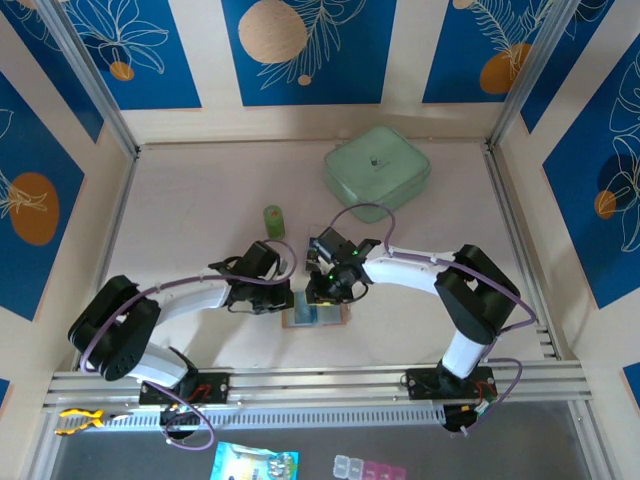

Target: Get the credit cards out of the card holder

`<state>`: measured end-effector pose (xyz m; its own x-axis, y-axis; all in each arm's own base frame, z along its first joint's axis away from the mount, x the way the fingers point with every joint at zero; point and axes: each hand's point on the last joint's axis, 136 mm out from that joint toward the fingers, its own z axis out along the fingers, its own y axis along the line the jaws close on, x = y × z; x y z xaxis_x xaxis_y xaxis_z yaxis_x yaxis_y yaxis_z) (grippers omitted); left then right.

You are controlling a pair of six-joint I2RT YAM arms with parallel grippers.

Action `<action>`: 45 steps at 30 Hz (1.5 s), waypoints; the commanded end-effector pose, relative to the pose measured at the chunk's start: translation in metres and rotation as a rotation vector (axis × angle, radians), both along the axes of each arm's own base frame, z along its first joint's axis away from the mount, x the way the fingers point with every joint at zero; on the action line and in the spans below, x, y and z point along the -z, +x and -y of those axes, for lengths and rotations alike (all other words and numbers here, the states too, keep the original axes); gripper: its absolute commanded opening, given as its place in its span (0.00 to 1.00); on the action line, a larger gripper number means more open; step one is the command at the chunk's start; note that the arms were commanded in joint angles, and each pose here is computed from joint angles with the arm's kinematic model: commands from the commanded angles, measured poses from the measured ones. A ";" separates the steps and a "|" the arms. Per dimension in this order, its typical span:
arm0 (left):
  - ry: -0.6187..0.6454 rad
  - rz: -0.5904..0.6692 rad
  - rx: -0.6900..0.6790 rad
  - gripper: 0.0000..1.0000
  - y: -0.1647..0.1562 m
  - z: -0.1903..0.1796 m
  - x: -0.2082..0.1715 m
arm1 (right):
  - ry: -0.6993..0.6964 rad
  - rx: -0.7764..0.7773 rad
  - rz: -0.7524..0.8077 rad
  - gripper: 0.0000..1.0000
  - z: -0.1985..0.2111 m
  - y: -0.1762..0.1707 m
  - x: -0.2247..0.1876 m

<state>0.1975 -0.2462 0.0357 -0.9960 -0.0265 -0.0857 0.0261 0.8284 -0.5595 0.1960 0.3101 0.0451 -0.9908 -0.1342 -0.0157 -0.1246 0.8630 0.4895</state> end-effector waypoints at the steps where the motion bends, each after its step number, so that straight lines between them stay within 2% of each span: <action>1: -0.033 0.008 0.026 0.02 0.002 0.013 -0.009 | 0.032 0.006 -0.022 0.27 0.001 -0.004 -0.003; 24: 0.041 -0.034 0.026 0.00 -0.005 0.005 0.014 | 0.092 0.032 -0.098 0.27 0.000 -0.005 0.020; 36: 0.045 -0.040 0.032 0.00 -0.007 0.005 0.015 | 0.201 0.040 -0.118 0.22 -0.009 -0.005 0.011; 45: 0.045 -0.039 0.030 0.00 -0.007 0.005 0.014 | 0.123 0.064 -0.086 0.24 0.006 -0.003 0.012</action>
<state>0.1965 -0.2554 0.0286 -0.9972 -0.0017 -0.0747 0.0402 0.8305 -0.5555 0.1948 0.3135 0.0283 -0.9945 -0.0893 0.0550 -0.0362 0.7846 0.6189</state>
